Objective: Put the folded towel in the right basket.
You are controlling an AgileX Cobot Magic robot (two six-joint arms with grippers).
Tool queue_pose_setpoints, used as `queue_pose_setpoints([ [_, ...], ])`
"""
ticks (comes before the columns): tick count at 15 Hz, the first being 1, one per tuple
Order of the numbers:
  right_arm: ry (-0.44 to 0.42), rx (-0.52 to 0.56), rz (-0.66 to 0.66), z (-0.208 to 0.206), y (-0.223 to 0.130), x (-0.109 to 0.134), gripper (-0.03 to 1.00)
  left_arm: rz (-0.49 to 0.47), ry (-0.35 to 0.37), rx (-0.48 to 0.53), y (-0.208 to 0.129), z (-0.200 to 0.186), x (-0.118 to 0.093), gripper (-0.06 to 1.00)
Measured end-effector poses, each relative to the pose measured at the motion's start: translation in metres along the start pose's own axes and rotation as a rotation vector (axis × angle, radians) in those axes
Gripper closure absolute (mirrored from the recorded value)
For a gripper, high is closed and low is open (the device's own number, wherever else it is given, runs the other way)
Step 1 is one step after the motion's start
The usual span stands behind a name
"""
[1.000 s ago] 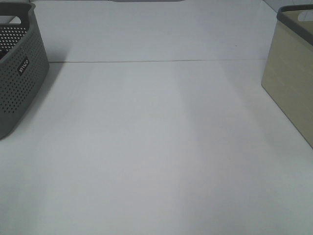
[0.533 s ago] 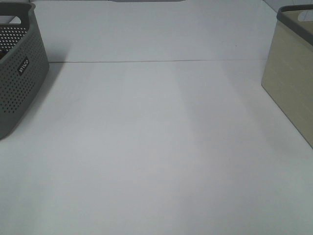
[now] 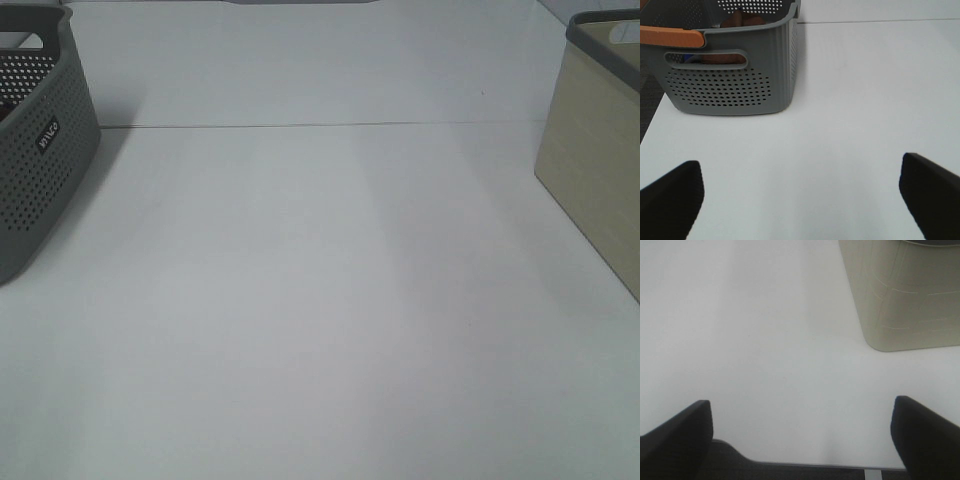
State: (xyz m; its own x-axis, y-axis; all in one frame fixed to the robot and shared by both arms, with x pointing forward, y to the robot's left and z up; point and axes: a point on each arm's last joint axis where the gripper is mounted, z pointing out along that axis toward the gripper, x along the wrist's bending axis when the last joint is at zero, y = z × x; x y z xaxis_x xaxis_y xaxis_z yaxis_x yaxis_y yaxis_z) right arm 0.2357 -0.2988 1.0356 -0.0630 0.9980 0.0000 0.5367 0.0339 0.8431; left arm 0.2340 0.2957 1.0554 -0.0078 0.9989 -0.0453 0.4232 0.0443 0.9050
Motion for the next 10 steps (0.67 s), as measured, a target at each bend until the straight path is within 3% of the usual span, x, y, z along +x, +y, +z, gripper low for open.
queue_pose_setpoints([
  [4,-0.014,-0.007,0.009,0.0000,0.0007,0.0000,0.04,0.000,0.000,0.000,0.0000,0.0000,0.0000,-0.05],
  [7,-0.095,-0.010,0.060,0.0001,0.0010,0.0003,0.04,0.000,0.000,0.000,0.0000,0.0000,0.0000,-0.05],
  [10,-0.088,-0.010,0.064,0.0002,0.0011,0.0010,0.04,0.000,0.000,0.000,0.0000,0.0000,0.0000,-0.05],
])
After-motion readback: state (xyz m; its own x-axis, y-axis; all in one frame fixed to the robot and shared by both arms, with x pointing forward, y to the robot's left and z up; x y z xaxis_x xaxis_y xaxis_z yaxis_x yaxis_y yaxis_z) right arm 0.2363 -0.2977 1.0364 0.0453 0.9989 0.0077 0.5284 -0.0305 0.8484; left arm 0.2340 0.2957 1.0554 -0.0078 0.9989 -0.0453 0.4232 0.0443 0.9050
